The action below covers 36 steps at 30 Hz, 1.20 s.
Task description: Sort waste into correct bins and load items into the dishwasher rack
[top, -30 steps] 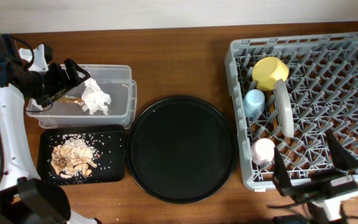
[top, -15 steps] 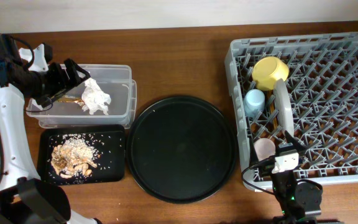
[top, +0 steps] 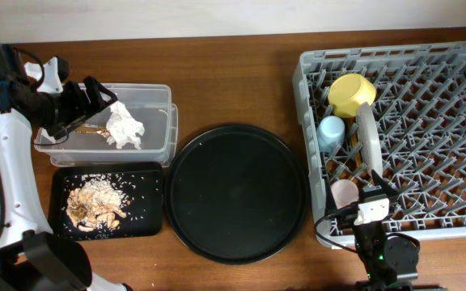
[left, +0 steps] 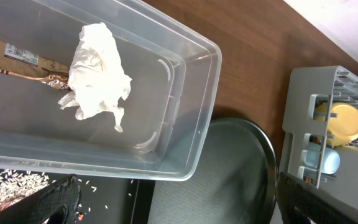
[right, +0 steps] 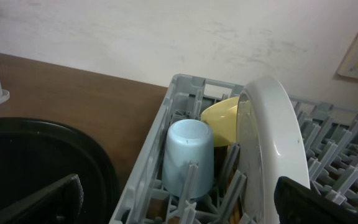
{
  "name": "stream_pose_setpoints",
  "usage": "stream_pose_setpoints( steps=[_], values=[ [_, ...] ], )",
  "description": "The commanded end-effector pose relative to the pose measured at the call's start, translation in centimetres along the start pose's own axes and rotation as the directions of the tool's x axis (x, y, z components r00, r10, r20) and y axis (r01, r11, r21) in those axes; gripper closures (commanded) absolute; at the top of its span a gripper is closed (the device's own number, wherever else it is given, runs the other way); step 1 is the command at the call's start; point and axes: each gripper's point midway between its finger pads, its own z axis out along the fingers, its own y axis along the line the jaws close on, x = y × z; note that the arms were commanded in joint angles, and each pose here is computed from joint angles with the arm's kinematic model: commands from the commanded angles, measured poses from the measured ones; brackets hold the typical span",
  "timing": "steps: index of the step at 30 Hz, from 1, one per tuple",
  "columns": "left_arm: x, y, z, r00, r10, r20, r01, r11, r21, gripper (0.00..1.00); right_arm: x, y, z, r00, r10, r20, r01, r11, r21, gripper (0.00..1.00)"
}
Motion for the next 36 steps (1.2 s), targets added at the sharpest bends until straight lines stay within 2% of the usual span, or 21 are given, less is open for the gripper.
stream_pose_setpoints(
  steps=[1, 6, 9, 11, 23, 30, 36],
  values=[
    [-0.1, 0.1, -0.3, 1.000, -0.004, 0.007, 0.004, 1.000, 0.001, 0.01, 0.2, -0.1, 0.0, 1.000, 0.005, -0.003, -0.005, 1.000, 0.010, 0.02],
    [-0.1, 0.1, -0.3, 1.000, -0.004, 0.007, 0.004, 1.000, 0.001, 0.01, 0.3, -0.1, 0.0, 1.000, 0.005, -0.008, -0.005, 1.000, 0.009, 0.02],
    [-0.1, 0.1, -0.3, 1.000, -0.004, 0.007, 0.004, 1.000, 0.001, 0.01, 0.8, -2.3, -0.2, 0.999, 0.042, -0.027, -0.038, 0.990, 0.139, 0.02],
    [-0.1, 0.1, -0.3, 1.000, -0.004, 0.007, 0.004, 1.000, 0.001, 0.01, 0.7, -2.2, -0.1, 0.991, 0.130, -0.011, -0.127, 0.983, 0.136, 0.01],
    [-0.1, -0.7, -1.6, 0.999, 0.016, 0.041, -0.016, 1.000, 0.005, 0.01, 0.7, -2.2, -0.1, 0.992, 0.129, -0.013, -0.126, 0.983, 0.136, 0.01],
    [0.7, -4.2, -7.5, 0.976, 0.103, 0.190, -0.108, 0.994, 0.014, 0.01, 0.7, -2.2, -0.1, 0.995, 0.099, -0.016, -0.096, 0.986, 0.132, 0.02],
    [4.7, -11.2, -12.1, 0.915, 0.275, 0.296, -0.307, 0.949, 0.066, 0.01, 0.7, -2.2, -0.1, 0.995, 0.099, -0.016, -0.096, 0.986, 0.132, 0.02]
  ],
)
